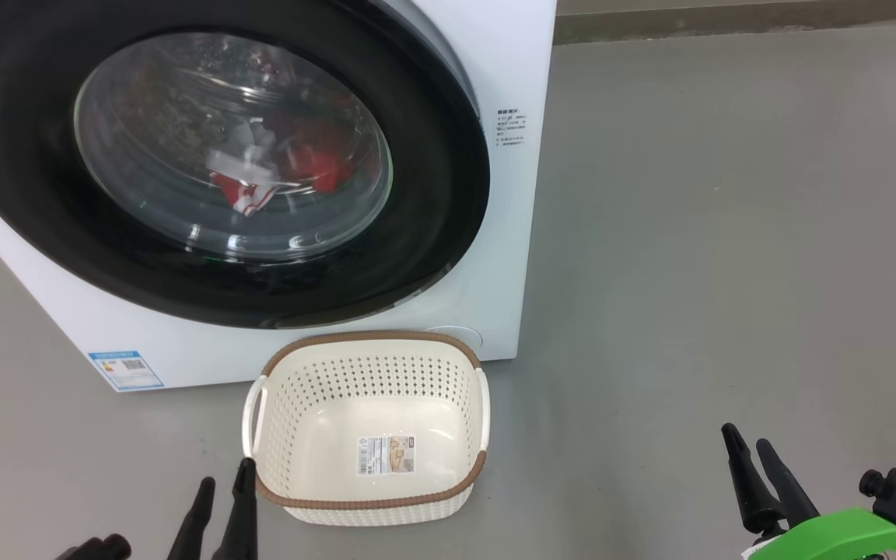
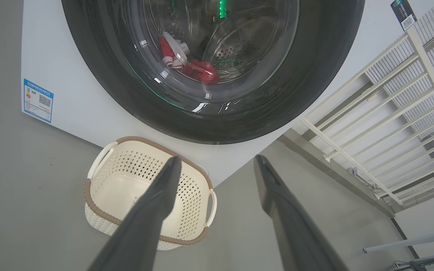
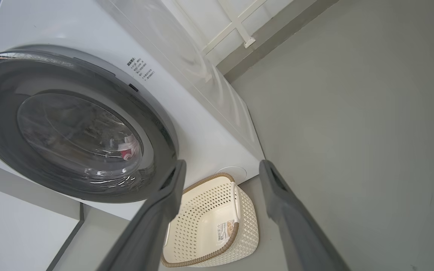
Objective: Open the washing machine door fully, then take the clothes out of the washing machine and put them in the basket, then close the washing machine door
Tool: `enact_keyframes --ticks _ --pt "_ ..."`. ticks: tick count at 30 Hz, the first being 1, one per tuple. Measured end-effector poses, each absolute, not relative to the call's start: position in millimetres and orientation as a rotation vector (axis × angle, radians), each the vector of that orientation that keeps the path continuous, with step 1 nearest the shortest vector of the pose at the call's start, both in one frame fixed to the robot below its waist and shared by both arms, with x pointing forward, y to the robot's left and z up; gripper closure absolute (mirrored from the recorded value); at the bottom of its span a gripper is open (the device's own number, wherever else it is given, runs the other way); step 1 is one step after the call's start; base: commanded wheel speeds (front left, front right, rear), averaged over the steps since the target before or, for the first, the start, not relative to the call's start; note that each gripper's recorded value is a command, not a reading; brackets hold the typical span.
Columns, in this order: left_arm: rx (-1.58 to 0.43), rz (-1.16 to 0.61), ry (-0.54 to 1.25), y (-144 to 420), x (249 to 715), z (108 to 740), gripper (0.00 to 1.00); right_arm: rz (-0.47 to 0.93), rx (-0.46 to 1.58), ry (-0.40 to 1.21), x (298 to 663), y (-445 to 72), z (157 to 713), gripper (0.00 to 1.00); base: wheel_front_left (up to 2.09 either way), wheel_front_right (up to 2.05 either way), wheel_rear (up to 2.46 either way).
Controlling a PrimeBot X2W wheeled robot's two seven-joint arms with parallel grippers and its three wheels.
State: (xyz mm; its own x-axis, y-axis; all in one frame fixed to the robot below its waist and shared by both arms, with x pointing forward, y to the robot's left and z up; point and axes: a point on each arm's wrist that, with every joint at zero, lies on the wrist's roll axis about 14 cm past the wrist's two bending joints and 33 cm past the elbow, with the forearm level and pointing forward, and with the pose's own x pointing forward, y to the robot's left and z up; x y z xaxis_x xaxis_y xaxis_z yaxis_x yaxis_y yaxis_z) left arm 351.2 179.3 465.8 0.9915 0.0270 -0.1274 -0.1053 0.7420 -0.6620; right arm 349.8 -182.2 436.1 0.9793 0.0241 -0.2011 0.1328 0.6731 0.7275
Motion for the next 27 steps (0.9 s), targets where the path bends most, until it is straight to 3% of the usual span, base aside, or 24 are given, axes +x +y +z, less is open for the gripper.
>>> enact_keyframes --ticks 27 --pt "-0.426 0.036 0.057 177.5 347.2 474.9 0.00 0.015 0.548 0.167 351.6 -178.4 442.2 0.00 0.00 0.00 0.00"
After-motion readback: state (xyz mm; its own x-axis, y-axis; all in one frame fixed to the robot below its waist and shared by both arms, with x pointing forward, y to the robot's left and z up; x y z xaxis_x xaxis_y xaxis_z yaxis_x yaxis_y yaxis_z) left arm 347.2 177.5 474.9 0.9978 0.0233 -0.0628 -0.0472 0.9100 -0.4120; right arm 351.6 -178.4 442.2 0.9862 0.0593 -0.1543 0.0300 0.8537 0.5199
